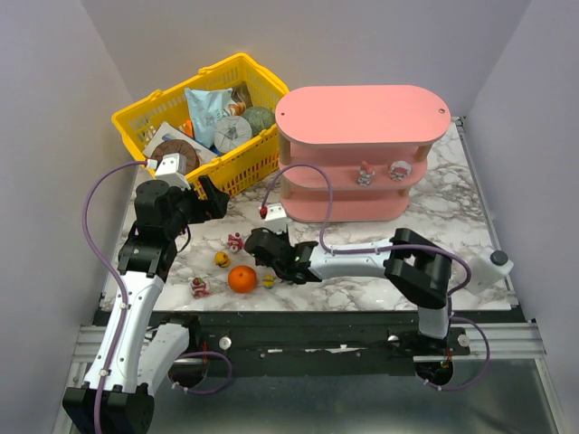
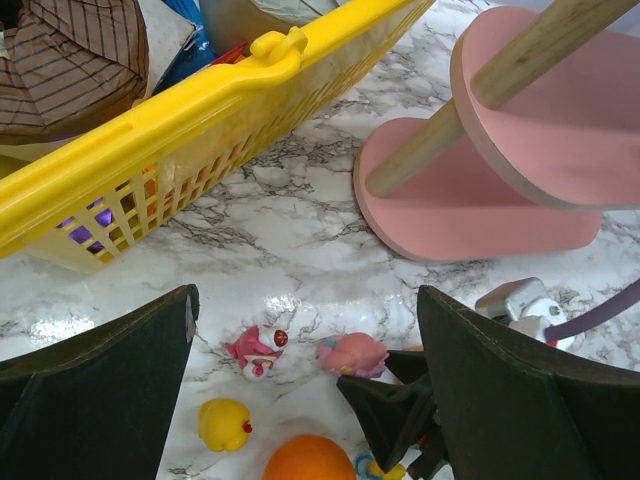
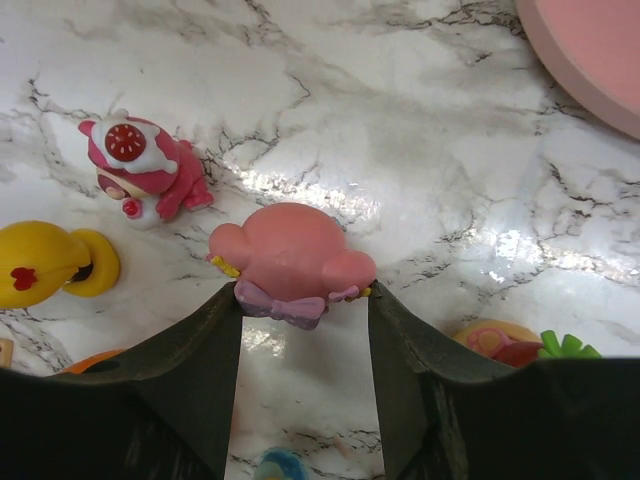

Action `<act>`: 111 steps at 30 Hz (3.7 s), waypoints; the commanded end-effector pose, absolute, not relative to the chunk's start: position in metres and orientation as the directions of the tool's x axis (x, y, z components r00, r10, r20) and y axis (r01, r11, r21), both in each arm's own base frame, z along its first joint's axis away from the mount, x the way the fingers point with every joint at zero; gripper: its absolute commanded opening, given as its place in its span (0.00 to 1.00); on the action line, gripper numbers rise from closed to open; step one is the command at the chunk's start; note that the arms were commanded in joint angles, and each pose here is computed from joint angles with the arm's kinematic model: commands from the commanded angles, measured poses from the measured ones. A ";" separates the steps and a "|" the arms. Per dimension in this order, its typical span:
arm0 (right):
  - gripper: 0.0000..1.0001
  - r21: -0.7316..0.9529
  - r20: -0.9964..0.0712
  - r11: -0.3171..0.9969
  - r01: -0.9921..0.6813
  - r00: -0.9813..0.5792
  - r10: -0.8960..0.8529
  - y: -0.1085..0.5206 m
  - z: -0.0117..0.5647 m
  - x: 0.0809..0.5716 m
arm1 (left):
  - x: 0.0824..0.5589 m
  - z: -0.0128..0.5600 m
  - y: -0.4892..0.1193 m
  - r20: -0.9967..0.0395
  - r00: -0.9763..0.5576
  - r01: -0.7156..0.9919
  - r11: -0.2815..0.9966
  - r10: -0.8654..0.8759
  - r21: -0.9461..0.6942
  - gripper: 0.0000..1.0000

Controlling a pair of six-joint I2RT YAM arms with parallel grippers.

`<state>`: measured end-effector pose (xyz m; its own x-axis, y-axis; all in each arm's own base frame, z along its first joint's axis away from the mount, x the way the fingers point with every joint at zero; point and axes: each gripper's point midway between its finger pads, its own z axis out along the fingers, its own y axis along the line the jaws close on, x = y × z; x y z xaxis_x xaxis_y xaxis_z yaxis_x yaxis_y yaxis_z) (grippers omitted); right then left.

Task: Place and organize the plastic toys onto the shelf

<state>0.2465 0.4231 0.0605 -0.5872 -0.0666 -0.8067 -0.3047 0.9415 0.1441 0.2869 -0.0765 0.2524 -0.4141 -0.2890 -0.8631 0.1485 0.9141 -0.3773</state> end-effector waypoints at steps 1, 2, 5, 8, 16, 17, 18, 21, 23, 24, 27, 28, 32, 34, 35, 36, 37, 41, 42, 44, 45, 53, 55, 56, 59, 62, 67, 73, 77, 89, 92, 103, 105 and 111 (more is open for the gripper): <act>0.30 0.128 -0.854 0.952 -0.278 -0.519 -0.037 0.406 0.101 0.259 | 0.286 0.252 -0.077 -0.867 -0.413 0.162 0.914 -0.278 -0.371 0.99; 0.30 0.142 -0.859 0.949 -0.281 -0.511 -0.023 0.405 0.114 0.259 | 0.286 0.252 -0.077 -0.867 -0.412 0.162 0.914 -0.280 -0.372 0.99; 0.30 0.138 -0.861 0.949 -0.284 -0.507 -0.026 0.392 0.139 0.263 | 0.286 0.252 -0.077 -0.868 -0.412 0.164 0.914 -0.278 -0.371 0.99; 0.30 0.107 -0.850 0.953 -0.284 -0.523 -0.061 0.377 0.152 0.267 | 0.286 0.253 -0.077 -0.868 -0.411 0.165 0.914 -0.279 -0.371 0.99; 0.31 0.042 -0.835 0.968 -0.249 -0.540 -0.103 0.327 0.191 0.279 | 0.286 0.253 -0.077 -0.869 -0.409 0.164 0.914 -0.279 -0.370 0.99; 0.31 0.040 -0.839 0.969 -0.243 -0.535 -0.100 0.323 0.195 0.281 | 0.286 0.252 -0.077 -0.867 -0.412 0.163 0.914 -0.280 -0.372 0.99; 0.31 0.034 -0.841 0.974 -0.225 -0.533 -0.094 0.315 0.200 0.285 | 0.286 0.253 -0.077 -0.869 -0.409 0.165 0.914 -0.279 -0.371 0.99; 0.31 0.042 -0.854 0.978 -0.204 -0.516 -0.071 0.301 0.216 0.295 | 0.285 0.252 -0.077 -0.867 -0.413 0.163 0.914 -0.278 -0.371 0.99; 0.31 0.046 -0.864 0.979 -0.196 -0.500 -0.060 0.296 0.226 0.299 | 0.286 0.252 -0.077 -0.868 -0.412 0.164 0.914 -0.278 -0.371 0.99; 0.31 0.044 -0.866 0.981 -0.189 -0.496 -0.057 0.293 0.229 0.301 | 0.286 0.253 -0.077 -0.868 -0.411 0.164 0.914 -0.280 -0.372 0.99; 0.31 0.052 -0.878 0.981 -0.188 -0.477 -0.045 0.290 0.241 0.303 | 0.286 0.252 -0.077 -0.867 -0.413 0.162 0.914 -0.278 -0.371 0.99; 0.31 0.054 -0.880 0.981 -0.188 -0.473 -0.043 0.290 0.244 0.302 | 0.286 0.252 -0.077 -0.867 -0.413 0.162 0.914 -0.278 -0.371 0.99; 0.31 0.061 -0.889 0.982 -0.180 -0.457 -0.029 0.285 0.255 0.304 | 0.285 0.251 -0.077 -0.867 -0.414 0.162 0.915 -0.278 -0.371 0.99; 0.31 0.062 -0.893 0.983 -0.174 -0.450 -0.023 0.281 0.260 0.308 | 0.286 0.252 -0.077 -0.868 -0.411 0.163 0.914 -0.279 -0.371 0.99; 0.31 0.064 -0.894 0.983 -0.172 -0.448 -0.020 0.281 0.261 0.309 | 0.286 0.252 -0.077 -0.868 -0.411 0.163 0.914 -0.279 -0.371 0.99; 0.31 0.067 -0.895 0.983 -0.171 -0.445 -0.017 0.280 0.264 0.310 | 0.286 0.252 -0.077 -0.867 -0.413 0.162 0.914 -0.278 -0.371 0.99; 0.31 0.067 -0.896 0.983 -0.169 -0.444 -0.015 0.279 0.266 0.311 | 0.286 0.252 -0.077 -0.868 -0.411 0.163 0.914 -0.279 -0.371 0.99; 0.31 0.058 -0.900 0.985 -0.160 -0.435 -0.018 0.277 0.270 0.315 | 0.285 0.253 -0.077 -0.868 -0.410 0.163 0.914 -0.279 -0.371 0.99; 0.31 0.056 -0.900 0.986 -0.158 -0.435 -0.018 0.276 0.270 0.317 | 0.285 0.252 -0.077 -0.868 -0.411 0.163 0.914 -0.279 -0.371 0.99; 0.31 0.050 -0.902 0.987 -0.154 -0.432 -0.022 0.276 0.271 0.320 | 0.285 0.253 -0.077 -0.868 -0.410 0.163 0.914 -0.279 -0.371 0.99; 0.31 0.046 -0.902 0.987 -0.151 -0.431 -0.023 0.275 0.271 0.322 | 0.285 0.252 -0.077 -0.868 -0.411 0.163 0.914 -0.279 -0.371 0.99; 0.31 0.030 -0.897 0.987 -0.159 -0.440 -0.044 0.282 0.269 0.337 | 0.285 0.253 -0.076 -0.868 -0.411 0.160 0.915 -0.279 -0.370 0.99; 0.32 0.031 -0.893 0.986 -0.162 -0.447 -0.046 0.284 0.266 0.341 | 0.285 0.253 -0.076 -0.869 -0.410 0.159 0.916 -0.278 -0.368 0.99; 0.32 0.030 -0.891 0.986 -0.165 -0.451 -0.048 0.284 0.264 0.341 | 0.285 0.253 -0.076 -0.869 -0.409 0.159 0.916 -0.279 -0.369 0.99; 0.33 0.032 -0.888 0.985 -0.169 -0.457 -0.050 0.285 0.263 0.344 | 0.286 0.253 -0.076 -0.869 -0.409 0.158 0.917 -0.278 -0.367 0.99; 0.34 0.028 -0.882 0.985 -0.170 -0.467 -0.055 0.286 0.259 0.345 | 0.286 0.252 -0.076 -0.868 -0.411 0.158 0.917 -0.278 -0.367 0.99; 0.37 0.021 -0.878 0.985 -0.169 -0.475 -0.063 0.287 0.254 0.350 | 0.286 0.252 -0.075 -0.869 -0.410 0.157 0.917 -0.276 -0.366 0.99; 0.40 0.010 -0.870 0.986 -0.164 -0.488 -0.072 0.288 0.247 0.353 | 0.286 0.252 -0.075 -0.869 -0.412 0.155 0.918 -0.275 -0.364 0.99; 0.47 0.006 -0.869 0.987 -0.160 -0.489 -0.074 0.288 0.246 0.354 | 0.286 0.251 -0.075 -0.868 -0.415 0.153 0.919 -0.273 -0.363 0.99; 0.67 -0.001 -0.891 0.991 -0.137 -0.450 -0.064 0.280 0.256 0.357 | 0.286 0.252 -0.075 -0.869 -0.413 0.154 0.919 -0.273 -0.362 0.99; 0.69 0.000 -0.893 0.990 -0.141 -0.446 -0.064 0.281 0.258 0.358 | 0.286 0.251 -0.074 -0.869 -0.413 0.153 0.920 -0.272 -0.361 0.99; 0.82 0.021 -0.906 0.983 -0.181 -0.420 -0.057 0.273 0.268 0.346 | 0.285 0.251 -0.075 -0.868 -0.414 0.153 0.919 -0.273 -0.362 0.99; 0.85 0.022 -0.906 0.981 -0.192 -0.418 -0.061 0.268 0.269 0.341 | 0.285 0.251 -0.075 -0.868 -0.414 0.153 0.919 -0.273 -0.362 0.99; 0.86 0.044 -0.917 0.979 -0.201 -0.398 -0.041 0.254 0.279 0.327 | 0.286 0.251 -0.074 -0.869 -0.413 0.151 0.920 -0.274 -0.361 0.99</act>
<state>0.3332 0.2625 0.2630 -0.4328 -0.0652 -0.8991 -0.1833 0.9829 0.0170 0.2866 -0.0762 0.2518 -0.4157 -0.2850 -0.8637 0.1489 0.9155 -0.3737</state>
